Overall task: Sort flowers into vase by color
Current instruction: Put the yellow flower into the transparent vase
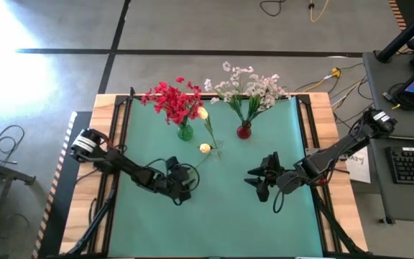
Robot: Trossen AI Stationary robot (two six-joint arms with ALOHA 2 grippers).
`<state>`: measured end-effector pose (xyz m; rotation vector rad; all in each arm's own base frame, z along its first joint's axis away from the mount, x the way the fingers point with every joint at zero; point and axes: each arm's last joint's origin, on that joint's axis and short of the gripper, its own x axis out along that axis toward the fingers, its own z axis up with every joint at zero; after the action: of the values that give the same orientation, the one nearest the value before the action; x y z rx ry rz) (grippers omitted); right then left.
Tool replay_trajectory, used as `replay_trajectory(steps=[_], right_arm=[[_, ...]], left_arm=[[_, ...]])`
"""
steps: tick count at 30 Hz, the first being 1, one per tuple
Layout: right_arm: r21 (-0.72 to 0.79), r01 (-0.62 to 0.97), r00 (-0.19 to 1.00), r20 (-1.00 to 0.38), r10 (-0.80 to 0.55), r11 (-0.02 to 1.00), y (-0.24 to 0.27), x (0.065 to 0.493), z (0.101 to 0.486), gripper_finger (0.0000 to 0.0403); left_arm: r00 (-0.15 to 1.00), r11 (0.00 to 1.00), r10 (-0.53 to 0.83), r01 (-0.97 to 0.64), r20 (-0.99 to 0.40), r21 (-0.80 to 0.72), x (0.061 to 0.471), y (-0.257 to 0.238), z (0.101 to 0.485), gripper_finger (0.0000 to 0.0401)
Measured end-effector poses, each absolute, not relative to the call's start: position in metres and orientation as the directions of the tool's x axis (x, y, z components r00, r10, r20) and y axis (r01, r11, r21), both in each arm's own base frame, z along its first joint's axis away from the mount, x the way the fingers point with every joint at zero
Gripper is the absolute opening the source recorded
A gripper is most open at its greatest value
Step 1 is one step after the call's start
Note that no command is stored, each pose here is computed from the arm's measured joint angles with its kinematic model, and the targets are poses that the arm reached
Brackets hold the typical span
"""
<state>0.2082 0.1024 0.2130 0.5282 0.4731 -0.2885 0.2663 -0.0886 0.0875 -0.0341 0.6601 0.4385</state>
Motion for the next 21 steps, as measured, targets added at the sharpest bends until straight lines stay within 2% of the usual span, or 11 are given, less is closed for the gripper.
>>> replay_trajectory(steps=[14, 18, 21], right_arm=[[0.425, 0.373, 0.861, -0.491, -0.136, 0.824, 0.103, 0.209, 0.214, 0.0183], [0.427, 0.370, 0.860, -0.493, -0.130, 0.825, 0.103, 0.209, 0.214, 0.0183], [0.427, 0.369, 0.860, -0.493, -0.130, 0.826, 0.103, 0.209, 0.214, 0.0183]], left_arm=[[0.644, 0.900, 0.412, -0.398, -0.645, 0.177, 0.254, -0.083, 0.100, 0.0056], [0.628, 0.899, 0.416, -0.395, -0.658, 0.190, 0.247, -0.080, 0.112, 0.0018], [0.621, 0.898, 0.418, -0.393, -0.663, 0.199, 0.241, -0.078, 0.123, 0.0003]])
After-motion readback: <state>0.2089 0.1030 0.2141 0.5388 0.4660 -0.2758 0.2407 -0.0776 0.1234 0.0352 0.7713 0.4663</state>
